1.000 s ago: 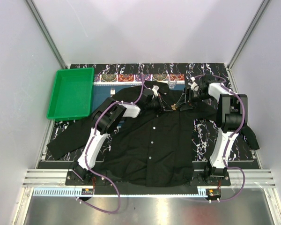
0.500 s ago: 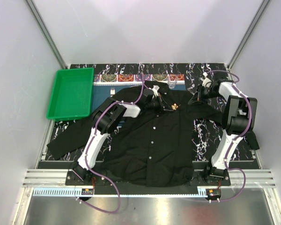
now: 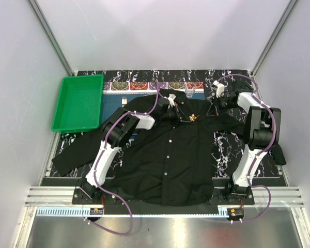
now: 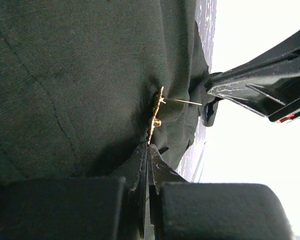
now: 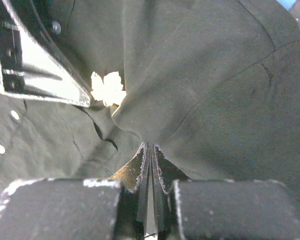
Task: Pin the brooch onto the clothing
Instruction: Pin the brooch to the clothes.
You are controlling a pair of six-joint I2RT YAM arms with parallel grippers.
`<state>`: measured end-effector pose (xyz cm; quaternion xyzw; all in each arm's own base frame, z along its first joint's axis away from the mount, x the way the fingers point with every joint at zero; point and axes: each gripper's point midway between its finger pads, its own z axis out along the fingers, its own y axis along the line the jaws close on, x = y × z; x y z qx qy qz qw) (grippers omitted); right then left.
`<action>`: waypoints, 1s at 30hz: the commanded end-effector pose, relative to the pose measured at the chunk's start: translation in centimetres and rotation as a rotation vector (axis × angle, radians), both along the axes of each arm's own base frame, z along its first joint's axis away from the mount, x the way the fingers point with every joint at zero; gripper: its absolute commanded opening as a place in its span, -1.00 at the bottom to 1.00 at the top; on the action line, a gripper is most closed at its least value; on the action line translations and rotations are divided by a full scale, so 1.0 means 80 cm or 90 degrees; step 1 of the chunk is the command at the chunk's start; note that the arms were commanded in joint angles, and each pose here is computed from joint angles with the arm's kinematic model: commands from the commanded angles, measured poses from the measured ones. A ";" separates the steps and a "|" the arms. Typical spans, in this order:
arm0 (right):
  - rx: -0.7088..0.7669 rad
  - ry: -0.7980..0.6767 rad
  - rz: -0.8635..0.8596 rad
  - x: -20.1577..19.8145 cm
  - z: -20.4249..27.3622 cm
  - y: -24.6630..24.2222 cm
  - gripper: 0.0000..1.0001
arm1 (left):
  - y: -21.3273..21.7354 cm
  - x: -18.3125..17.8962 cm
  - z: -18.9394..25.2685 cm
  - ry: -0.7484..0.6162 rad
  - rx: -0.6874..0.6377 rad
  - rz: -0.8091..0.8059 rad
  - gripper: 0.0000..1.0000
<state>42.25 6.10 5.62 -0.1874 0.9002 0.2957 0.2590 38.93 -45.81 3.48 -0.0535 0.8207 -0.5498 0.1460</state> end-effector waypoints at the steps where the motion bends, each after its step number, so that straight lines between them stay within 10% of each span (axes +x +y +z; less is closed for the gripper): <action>1: -0.071 -0.155 0.160 0.002 0.023 -0.004 -0.84 | -0.005 0.006 0.005 -0.001 -0.020 -0.004 -1.00; 10: 0.034 0.005 0.091 -0.018 0.022 0.039 -0.46 | -0.004 0.005 0.007 -0.002 -0.023 -0.004 -1.00; 30: 0.269 0.147 -0.016 -0.038 0.053 0.066 -0.47 | -0.006 0.003 0.009 0.004 -0.033 -0.004 -1.00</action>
